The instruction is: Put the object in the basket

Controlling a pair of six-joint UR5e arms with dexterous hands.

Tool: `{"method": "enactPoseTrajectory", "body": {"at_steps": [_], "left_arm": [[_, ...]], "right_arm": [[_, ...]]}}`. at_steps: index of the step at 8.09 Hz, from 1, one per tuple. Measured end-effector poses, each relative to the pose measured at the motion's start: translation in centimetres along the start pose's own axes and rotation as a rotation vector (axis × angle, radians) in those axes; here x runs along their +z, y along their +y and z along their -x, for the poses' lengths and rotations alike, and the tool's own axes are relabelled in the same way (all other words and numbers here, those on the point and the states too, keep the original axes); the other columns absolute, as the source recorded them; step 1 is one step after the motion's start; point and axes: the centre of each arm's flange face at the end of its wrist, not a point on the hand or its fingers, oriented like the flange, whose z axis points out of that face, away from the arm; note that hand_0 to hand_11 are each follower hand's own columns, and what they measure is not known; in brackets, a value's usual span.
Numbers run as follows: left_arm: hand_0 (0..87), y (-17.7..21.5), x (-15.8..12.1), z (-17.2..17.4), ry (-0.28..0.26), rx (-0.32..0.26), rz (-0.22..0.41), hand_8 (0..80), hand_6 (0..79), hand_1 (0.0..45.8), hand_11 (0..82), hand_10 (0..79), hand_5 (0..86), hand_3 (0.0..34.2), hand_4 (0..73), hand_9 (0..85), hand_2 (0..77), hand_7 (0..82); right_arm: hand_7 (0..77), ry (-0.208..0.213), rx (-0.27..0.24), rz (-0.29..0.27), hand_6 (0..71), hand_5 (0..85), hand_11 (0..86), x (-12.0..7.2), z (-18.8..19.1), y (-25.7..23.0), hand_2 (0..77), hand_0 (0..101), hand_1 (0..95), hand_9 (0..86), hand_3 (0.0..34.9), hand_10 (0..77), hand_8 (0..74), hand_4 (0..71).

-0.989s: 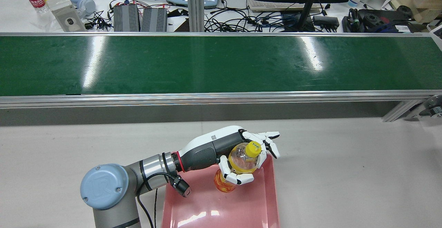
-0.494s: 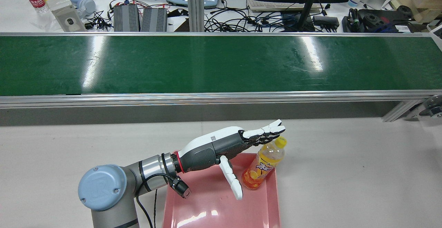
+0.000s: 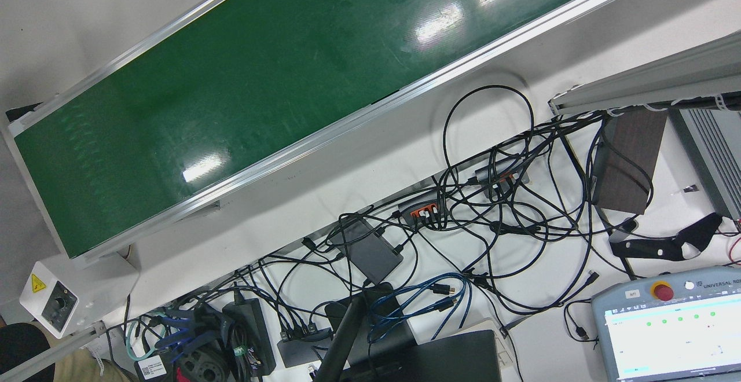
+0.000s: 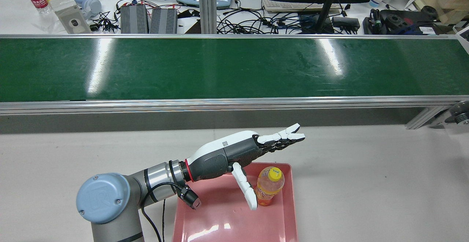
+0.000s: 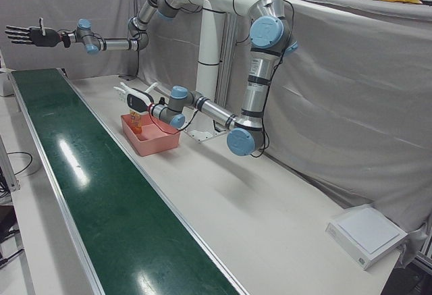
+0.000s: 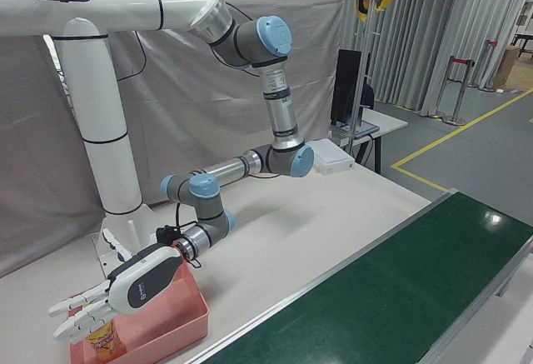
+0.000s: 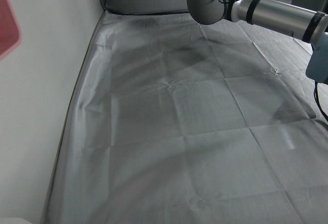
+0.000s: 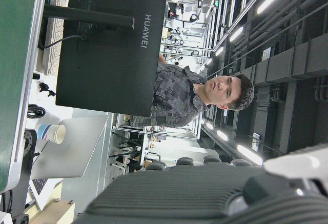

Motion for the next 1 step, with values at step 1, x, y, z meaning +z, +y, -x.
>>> {"method": "enactPoseTrajectory", "body": {"at_steps": [1], "left_arm": [[49.4, 0.41, -0.04, -0.47, 0.003, -0.002, 0.0, 6.0, 0.0, 7.6, 6.5, 3.8, 7.6, 0.0, 15.3, 8.2, 0.0, 1.6]], "right_arm": [[0.5, 0.0, 0.0, 0.0, 0.0, 0.0, 0.0, 0.0, 0.0, 0.0, 0.5, 0, 0.0, 0.0, 0.2, 0.0, 0.0, 0.0]]}}
